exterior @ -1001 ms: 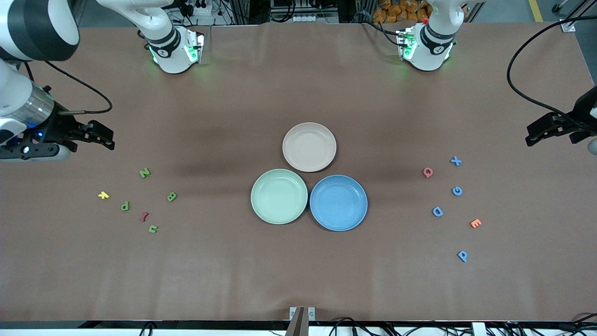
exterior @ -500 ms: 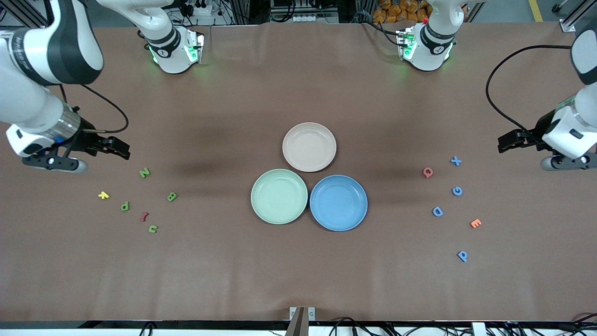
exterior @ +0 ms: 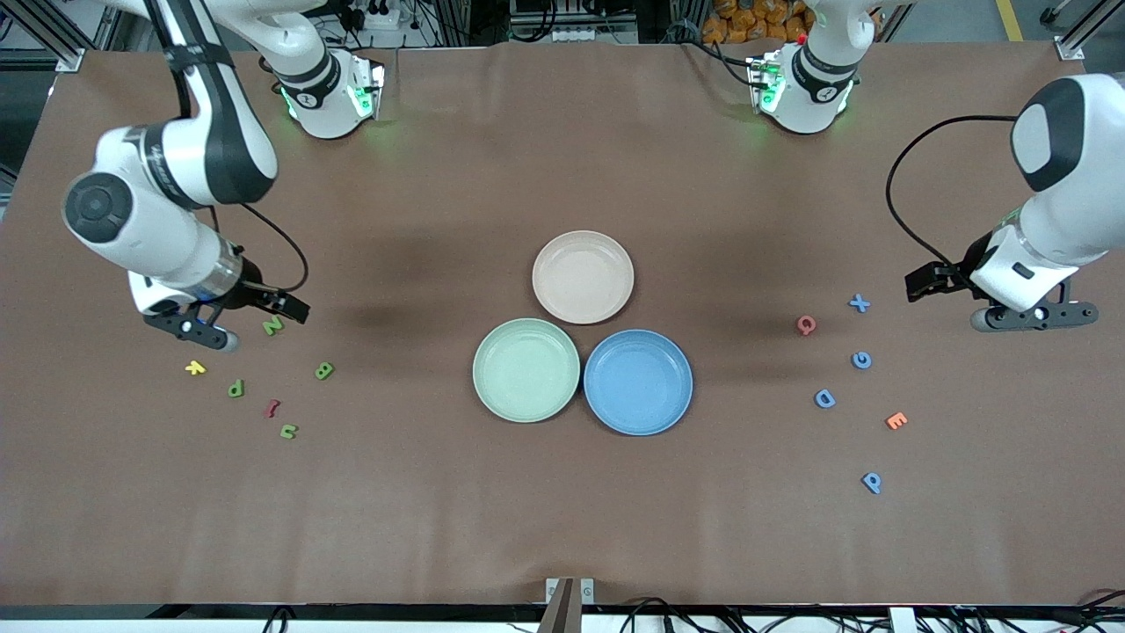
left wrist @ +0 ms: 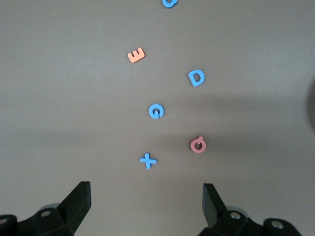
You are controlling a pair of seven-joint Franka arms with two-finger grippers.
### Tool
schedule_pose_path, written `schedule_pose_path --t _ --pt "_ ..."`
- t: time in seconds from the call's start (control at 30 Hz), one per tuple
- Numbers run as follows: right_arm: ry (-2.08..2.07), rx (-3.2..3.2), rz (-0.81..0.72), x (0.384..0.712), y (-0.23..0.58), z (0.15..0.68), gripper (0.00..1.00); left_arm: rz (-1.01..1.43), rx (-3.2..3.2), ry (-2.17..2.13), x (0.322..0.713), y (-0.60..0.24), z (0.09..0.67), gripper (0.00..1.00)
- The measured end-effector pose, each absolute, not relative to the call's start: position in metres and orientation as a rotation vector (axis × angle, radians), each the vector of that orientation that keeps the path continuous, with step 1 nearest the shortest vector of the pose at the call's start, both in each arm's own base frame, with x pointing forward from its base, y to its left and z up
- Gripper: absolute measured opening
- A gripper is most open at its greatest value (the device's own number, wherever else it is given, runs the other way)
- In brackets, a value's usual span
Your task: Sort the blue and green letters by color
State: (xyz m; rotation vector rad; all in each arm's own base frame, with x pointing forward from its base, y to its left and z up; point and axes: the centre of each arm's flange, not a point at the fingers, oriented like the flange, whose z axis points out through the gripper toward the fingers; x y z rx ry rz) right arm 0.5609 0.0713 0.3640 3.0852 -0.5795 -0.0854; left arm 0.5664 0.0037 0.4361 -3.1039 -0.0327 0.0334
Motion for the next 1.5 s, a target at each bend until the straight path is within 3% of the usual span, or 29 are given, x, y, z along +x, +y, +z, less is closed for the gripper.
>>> schedule_pose_path --t 0.53,1.0,1.5 --pt "-0.921 3.007 -0.059 0.581 0.067 0.274 0.94 -0.058 -3.107 0.018 0.536 0.032 0.351 1.0" --pt "-0.968 3.002 -0.015 0.587 0.057 0.204 0.78 -0.144 -3.108 0.019 0.507 0.032 0.302 1.0" --pt "-0.984 3.002 0.004 0.591 0.057 0.198 0.7 -0.101 -3.12 0.025 0.498 0.03 0.249 1.0"
